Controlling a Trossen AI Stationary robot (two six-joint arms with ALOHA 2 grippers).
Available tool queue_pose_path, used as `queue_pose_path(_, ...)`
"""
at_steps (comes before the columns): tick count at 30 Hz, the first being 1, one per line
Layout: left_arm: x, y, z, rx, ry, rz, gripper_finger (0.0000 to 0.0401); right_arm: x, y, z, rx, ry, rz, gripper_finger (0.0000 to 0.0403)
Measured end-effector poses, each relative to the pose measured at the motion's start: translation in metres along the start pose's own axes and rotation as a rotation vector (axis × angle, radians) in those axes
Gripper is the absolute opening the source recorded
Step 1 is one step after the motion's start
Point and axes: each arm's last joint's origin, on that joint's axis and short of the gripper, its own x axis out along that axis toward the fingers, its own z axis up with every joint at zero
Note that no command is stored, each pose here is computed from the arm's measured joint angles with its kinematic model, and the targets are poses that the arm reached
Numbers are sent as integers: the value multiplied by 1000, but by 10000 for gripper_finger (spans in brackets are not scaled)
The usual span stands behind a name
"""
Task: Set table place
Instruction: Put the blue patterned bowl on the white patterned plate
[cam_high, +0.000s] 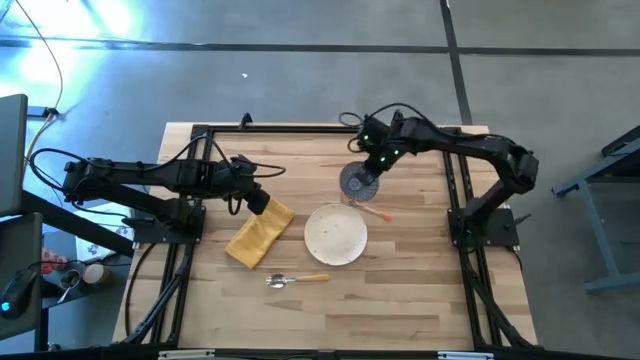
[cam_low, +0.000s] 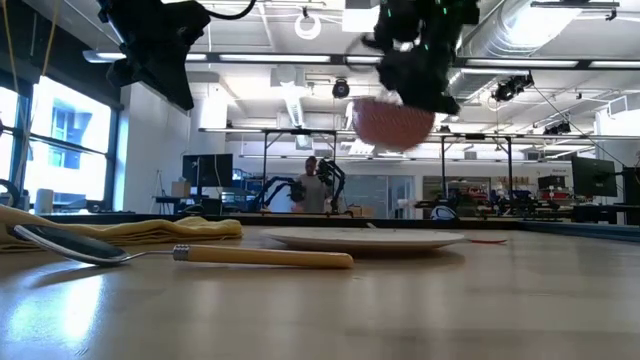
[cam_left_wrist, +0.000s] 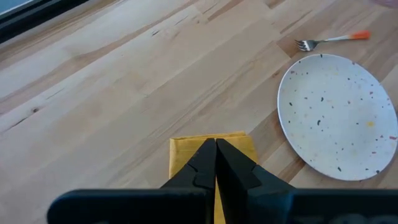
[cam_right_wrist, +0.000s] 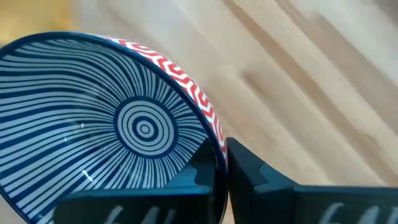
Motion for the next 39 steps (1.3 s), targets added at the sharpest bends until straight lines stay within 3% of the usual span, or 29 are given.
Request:
queue_pose_path(6, 0, 0, 0, 8, 0, 0, 1, 5, 61, -21, -30, 32, 64, 1)
queue_pose_path(15, 0, 0, 0, 45, 4, -2, 1, 73, 113, -41, -13, 146, 43, 0)
queue_pose_path(23, 0, 0, -1, 74, 21, -19, 1, 114, 115, -40, -6, 191, 16, 0)
queue_pose_path(39, 0, 0, -1, 95, 23, -21, 1, 115, 98, -34, 30, 229, -35, 0)
